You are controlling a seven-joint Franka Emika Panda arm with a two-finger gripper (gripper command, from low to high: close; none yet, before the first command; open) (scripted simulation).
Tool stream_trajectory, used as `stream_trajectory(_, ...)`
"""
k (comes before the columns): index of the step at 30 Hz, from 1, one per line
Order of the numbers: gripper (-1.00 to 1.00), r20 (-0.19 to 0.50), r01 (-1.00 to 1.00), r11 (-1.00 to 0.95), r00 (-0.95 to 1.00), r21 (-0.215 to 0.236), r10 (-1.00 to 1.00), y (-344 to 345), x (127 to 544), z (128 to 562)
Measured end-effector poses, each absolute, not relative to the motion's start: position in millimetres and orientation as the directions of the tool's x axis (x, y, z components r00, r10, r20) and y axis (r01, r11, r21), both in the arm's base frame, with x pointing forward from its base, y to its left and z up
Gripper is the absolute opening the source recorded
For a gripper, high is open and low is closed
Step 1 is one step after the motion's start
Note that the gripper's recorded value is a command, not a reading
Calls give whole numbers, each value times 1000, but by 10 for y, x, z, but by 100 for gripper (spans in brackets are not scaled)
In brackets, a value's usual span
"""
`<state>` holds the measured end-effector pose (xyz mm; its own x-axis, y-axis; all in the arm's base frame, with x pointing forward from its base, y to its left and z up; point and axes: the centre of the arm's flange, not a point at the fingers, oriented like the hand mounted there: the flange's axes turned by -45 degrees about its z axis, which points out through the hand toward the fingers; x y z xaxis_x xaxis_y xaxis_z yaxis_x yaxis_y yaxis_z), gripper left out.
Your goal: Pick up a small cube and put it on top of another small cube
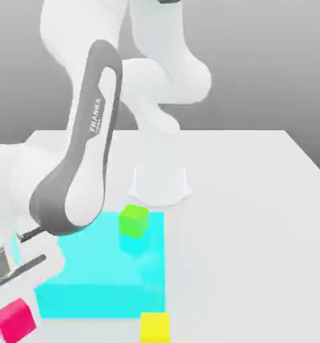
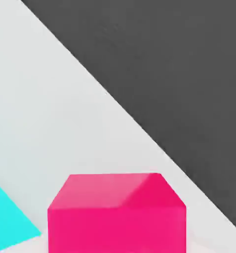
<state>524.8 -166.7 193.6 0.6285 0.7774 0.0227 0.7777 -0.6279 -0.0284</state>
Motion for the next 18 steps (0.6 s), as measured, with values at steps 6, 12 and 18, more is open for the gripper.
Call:
stream_trajectory(6,-100,8,807,-590,590,-11,807,-468,5241,2225)
stream_trajectory(12,-100,0,733,-680,680,-1,733,-46,4973,2396)
stream_trajectory(18,100,1,709,-705,705,-2,709,-73,4940,1860)
